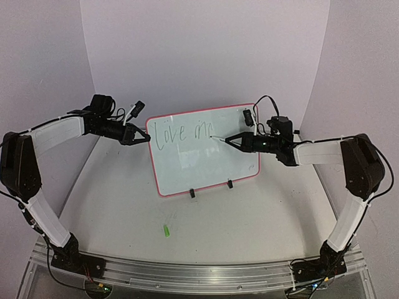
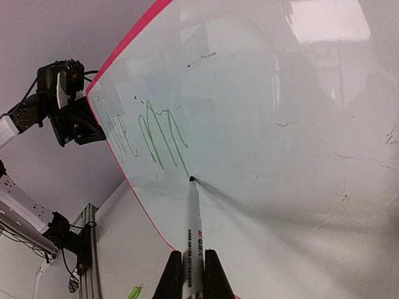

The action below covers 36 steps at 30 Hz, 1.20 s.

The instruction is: Write a sentence on the whiteboard

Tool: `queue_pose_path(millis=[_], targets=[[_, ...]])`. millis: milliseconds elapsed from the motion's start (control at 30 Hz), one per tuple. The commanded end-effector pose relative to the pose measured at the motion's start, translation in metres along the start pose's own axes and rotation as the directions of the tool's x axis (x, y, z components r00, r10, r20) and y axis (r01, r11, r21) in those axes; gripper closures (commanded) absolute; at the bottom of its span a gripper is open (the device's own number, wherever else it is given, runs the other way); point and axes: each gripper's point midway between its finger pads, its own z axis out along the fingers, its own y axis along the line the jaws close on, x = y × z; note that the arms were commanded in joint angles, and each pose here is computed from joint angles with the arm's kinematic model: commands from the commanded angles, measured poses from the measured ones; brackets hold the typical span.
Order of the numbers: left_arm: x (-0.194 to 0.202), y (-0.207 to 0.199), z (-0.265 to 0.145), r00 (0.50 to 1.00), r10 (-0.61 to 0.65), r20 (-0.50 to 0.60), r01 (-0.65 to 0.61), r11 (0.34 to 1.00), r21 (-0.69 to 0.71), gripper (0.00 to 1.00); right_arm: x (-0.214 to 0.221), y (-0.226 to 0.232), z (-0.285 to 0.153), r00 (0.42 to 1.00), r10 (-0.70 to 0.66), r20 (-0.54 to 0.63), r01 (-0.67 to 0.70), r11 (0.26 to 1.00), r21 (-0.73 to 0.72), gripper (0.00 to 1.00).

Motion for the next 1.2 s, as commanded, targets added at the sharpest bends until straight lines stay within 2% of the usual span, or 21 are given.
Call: queue_pose_path(millis=[0,633,1167], targets=[[0.005,0.0,0.001,0.999,0.01,-0.034,-0.011,1.0,-0.016,1.0,-0.044,0.009,-0.011,0.99,-0.082,0.113,0.076,0.995,0.06,1.0],[0.004,0.0,0.001,0.999,0.012,-0.033,-0.012,1.0,-0.017,1.0,-0.059,0.012,-0.007,0.985,-0.093,0.146,0.087,0.995,0.045,1.0],[0.005,0.001,0.002,0.999,0.009,-0.035,-0.009,1.0,-0.016,1.0,-0.018,-0.014,-0.006,0.996,-0.034,0.084,0.026,0.995,0.094,1.0]])
